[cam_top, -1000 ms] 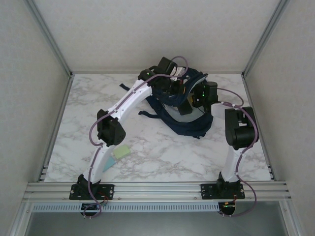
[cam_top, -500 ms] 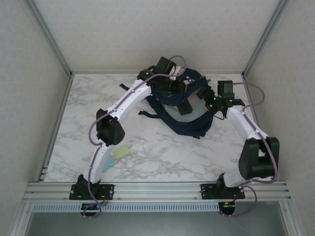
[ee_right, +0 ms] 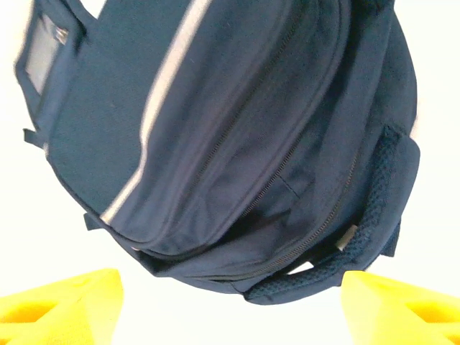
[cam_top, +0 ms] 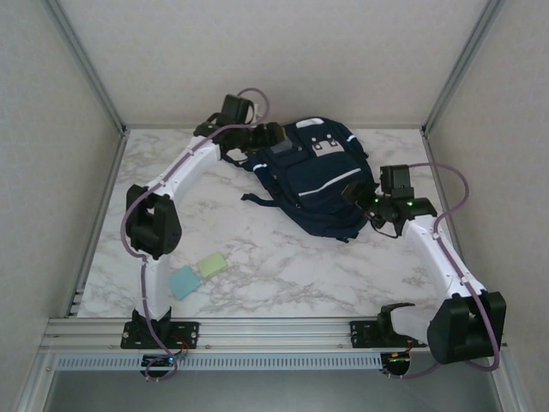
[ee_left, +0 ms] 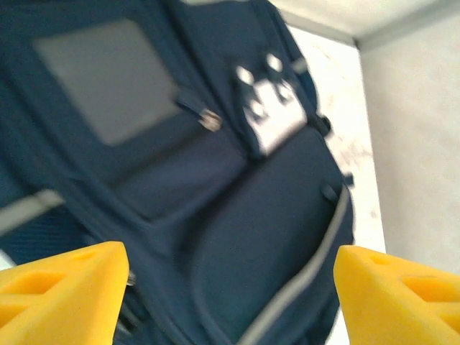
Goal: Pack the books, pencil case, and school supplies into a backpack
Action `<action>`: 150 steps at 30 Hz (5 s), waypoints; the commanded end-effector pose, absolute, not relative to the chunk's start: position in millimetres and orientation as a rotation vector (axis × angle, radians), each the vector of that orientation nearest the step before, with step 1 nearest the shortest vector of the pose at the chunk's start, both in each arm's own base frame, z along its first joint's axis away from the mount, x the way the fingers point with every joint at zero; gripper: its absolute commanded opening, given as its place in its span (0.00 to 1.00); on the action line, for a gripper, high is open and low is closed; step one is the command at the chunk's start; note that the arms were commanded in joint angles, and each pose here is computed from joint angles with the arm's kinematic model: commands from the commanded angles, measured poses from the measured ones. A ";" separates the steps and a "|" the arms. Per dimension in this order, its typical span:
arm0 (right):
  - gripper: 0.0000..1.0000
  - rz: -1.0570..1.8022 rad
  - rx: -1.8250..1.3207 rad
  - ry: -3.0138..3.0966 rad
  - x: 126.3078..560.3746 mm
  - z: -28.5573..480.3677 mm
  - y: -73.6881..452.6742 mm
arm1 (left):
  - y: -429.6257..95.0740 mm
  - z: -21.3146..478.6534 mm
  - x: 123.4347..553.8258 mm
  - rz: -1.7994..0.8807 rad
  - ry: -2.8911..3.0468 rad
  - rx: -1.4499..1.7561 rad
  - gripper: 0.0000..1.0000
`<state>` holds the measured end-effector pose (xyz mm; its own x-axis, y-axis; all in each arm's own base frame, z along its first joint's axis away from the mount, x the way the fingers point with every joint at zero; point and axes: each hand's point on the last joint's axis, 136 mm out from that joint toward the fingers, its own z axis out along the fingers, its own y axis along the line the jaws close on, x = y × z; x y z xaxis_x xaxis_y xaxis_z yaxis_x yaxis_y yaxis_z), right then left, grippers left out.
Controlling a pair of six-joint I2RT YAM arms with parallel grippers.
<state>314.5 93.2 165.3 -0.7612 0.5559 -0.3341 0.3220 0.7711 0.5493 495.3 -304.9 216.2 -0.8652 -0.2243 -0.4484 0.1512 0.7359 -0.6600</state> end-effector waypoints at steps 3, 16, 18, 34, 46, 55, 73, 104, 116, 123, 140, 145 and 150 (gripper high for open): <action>0.80 0.696 0.622 2.462 318.5 159.3 111.0 | -291.9 176.4 530.1 -1.059 2.408 -0.285 0.73; 0.80 0.743 0.557 2.501 315.8 141.3 149.3 | -299.1 57.3 560.8 -0.881 2.639 -0.394 0.66; 0.80 0.747 0.552 2.506 316.5 138.6 152.6 | -301.7 49.6 563.3 -0.886 2.648 -0.390 0.31; 0.47 0.413 0.472 2.450 420.3 122.8 144.2 | -271.5 125.4 458.6 -1.089 2.421 -0.517 0.00; 0.74 0.287 0.284 2.574 379.0 172.3 168.9 | -270.6 135.2 442.9 -1.087 2.340 -0.631 0.00; 0.77 0.535 0.232 2.514 334.7 183.0 265.1 | -268.4 147.3 442.9 -1.138 2.268 -0.692 0.00; 0.79 -0.111 0.151 2.405 384.8 123.9 310.1 | -271.7 168.9 432.6 -1.194 2.241 -0.661 0.00; 0.46 -0.083 0.177 2.544 344.0 73.7 285.8 | -253.1 185.2 435.6 -1.130 2.190 -0.683 0.00; 0.08 -0.142 0.125 2.533 338.4 75.7 267.8 | -243.7 183.0 447.1 -1.082 2.184 -0.697 0.00; 0.00 -0.036 0.062 2.574 326.1 89.2 267.6 | -235.9 181.2 464.4 -1.072 2.166 -0.732 0.00; 0.08 0.332 0.004 2.689 341.8 107.4 320.2 | -250.4 188.9 457.3 -1.152 2.155 -0.719 0.00; 0.08 0.508 0.124 2.690 351.8 106.8 336.7 | -262.9 185.4 447.3 -1.194 2.169 -0.701 0.00; 0.06 0.782 0.251 2.720 362.0 109.1 335.2 | -270.6 180.1 439.1 -1.242 2.178 -0.689 0.00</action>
<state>359.5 321.4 112.3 -0.9152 0.1607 -0.3696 0.0108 0.9265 0.3761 438.3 -252.6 139.2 -0.7196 -0.6692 -0.1852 -0.2788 0.5228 -0.8056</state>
